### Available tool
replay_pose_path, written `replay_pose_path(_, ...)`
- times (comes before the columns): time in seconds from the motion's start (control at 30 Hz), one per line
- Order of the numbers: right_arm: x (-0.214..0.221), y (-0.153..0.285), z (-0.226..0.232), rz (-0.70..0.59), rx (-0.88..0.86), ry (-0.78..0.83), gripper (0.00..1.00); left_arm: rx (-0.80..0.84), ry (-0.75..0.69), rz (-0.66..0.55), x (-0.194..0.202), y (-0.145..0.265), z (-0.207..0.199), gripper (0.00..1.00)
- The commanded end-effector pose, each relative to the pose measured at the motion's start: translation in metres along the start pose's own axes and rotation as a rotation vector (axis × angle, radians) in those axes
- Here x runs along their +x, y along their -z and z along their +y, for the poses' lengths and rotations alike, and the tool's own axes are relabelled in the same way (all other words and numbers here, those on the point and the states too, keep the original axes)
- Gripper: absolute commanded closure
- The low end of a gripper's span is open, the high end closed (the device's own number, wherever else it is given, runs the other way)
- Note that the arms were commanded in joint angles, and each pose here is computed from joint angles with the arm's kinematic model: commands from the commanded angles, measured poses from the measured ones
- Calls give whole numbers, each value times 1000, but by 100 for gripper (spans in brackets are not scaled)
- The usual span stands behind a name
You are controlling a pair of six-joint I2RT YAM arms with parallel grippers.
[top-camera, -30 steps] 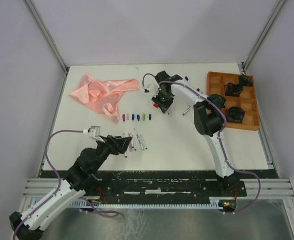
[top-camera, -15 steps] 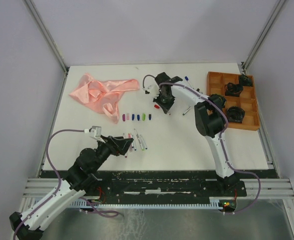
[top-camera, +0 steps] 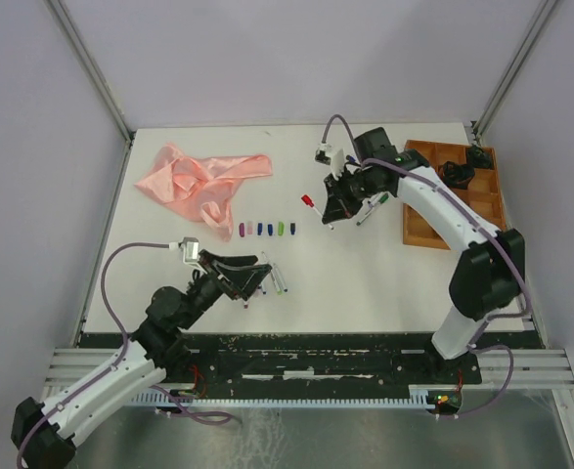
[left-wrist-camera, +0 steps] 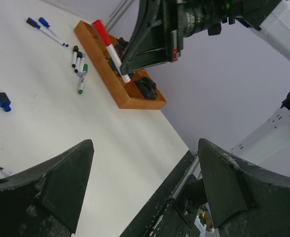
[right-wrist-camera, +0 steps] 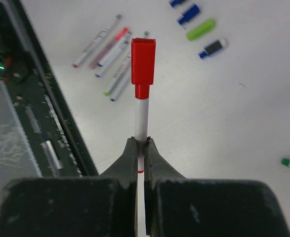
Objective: Open the pen caps
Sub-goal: Pick up the pen from the center of the board, then open the pen cap from the pen.
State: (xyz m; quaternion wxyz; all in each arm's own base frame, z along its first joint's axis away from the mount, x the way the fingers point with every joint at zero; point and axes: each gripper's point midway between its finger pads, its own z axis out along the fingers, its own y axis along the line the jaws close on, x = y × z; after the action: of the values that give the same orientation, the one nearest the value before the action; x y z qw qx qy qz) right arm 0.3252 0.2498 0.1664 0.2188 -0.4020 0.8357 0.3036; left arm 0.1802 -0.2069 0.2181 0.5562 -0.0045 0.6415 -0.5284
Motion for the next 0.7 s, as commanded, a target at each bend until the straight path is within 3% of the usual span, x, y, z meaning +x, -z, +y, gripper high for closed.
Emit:
replay_pose_path(0.0,-32,44,80,-244,-346,-17,100,220,33,-92,-38,-13,-59,8)
replay_pose_path(0.07,-50,62,100,-346,-443,0,100,269,21,-95,-44,-21,-73,8)
replay_pose_path(0.23,-62,97,139,-455,-614,25,100,355,-19,-87,-59,-47,-102,10)
replay_pose_path(0.47,-60,113,158,-468,-680,41,100,369,-8,-106,-77,-77,-118,11)
replay_pose_path(0.67,-58,115,170,-460,-700,65,100,326,0,-84,-85,-102,-119,25)
